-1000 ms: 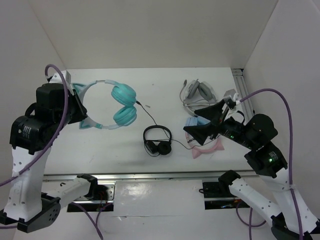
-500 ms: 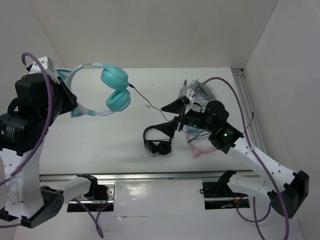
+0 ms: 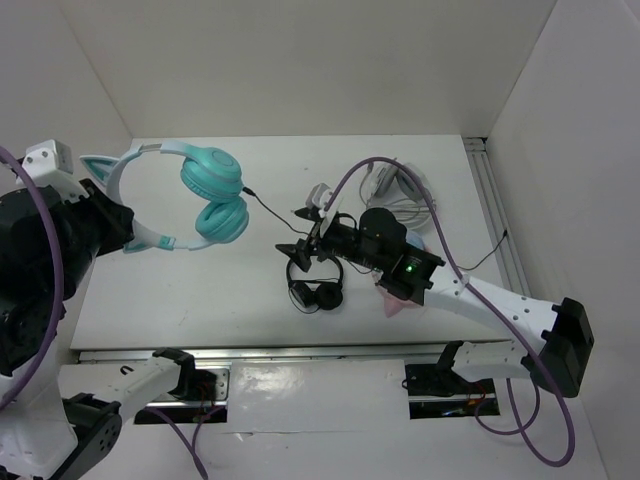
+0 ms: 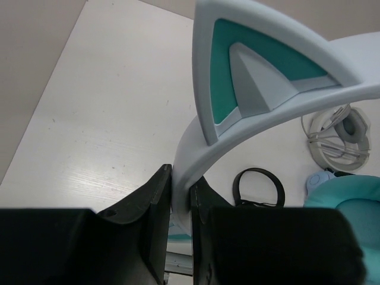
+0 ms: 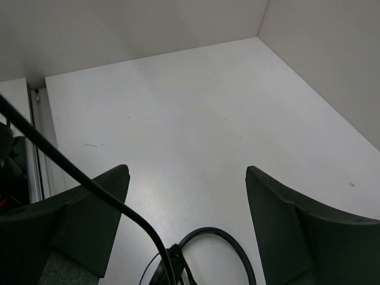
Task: Wrap the headphones
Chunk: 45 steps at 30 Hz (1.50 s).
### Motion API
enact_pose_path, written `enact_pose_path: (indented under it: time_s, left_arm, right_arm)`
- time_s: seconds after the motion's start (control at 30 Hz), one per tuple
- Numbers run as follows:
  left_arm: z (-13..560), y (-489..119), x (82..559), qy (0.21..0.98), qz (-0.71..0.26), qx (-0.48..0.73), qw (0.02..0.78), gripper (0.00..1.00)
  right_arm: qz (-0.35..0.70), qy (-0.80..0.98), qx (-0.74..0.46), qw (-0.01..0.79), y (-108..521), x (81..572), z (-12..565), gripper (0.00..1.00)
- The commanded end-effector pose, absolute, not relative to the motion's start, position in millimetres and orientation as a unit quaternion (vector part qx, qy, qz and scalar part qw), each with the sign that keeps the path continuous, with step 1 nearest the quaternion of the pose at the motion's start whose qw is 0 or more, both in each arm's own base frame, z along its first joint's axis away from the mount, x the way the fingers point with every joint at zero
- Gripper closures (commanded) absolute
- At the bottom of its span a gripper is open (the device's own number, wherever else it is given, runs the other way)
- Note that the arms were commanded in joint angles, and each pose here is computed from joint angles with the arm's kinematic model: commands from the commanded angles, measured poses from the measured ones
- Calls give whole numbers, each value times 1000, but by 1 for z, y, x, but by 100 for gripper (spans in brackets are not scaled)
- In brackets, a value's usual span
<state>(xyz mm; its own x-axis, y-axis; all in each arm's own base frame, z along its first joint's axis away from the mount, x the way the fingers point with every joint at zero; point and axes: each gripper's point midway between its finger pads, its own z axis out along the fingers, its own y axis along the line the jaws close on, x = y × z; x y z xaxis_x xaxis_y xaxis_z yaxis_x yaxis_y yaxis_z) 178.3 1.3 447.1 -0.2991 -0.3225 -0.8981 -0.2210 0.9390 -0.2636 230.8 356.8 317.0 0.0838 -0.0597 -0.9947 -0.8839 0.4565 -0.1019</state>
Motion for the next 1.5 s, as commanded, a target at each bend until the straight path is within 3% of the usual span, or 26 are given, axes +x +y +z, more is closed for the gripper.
enact_pose_path:
  time_s: [0.0,0.03,0.13,0.2,0.4,0.8,0.93,1.07,1.13,1.27,1.47]
  left_arm:
    - [474,4,185,769,-58,-186,609,100]
    - [475,3,187,769,-58,-186,609,100]
    - [480,9,183,760,-53,-203,615,100]
    - [483,18,179,752,-39,-220,620,100]
    - [492,27,172,735,-33,-242,633,100]
    - [512,40,150,694,-46,-286,659,100]
    - [516,46,145,683,-39,-301,664,100]
    - [522,45,149,679,-41,-301,668,100]
    - [524,44,148,678,-47,-299,670,100]
    - [519,45,156,685,-32,-299,664,100]
    - [472,67,187,716,96,-307,619,100]
  right_arm:
    - [341,543,-391,660,356,224,360,14]
    - [330,551,-391,660,354,228,351,17]
    - [308,577,-384,652,349,241,334,39]
    - [294,597,-377,644,341,250,315,68]
    - [340,586,-368,637,334,244,303,68]
    - [317,622,-345,628,320,260,271,64]
    - [309,650,-328,612,307,267,243,49]
    - [306,664,-314,606,299,276,227,48]
    - [312,659,-308,612,300,277,233,57]
    - [301,666,-276,624,295,284,238,98]
    - [223,680,-217,664,284,275,286,100]
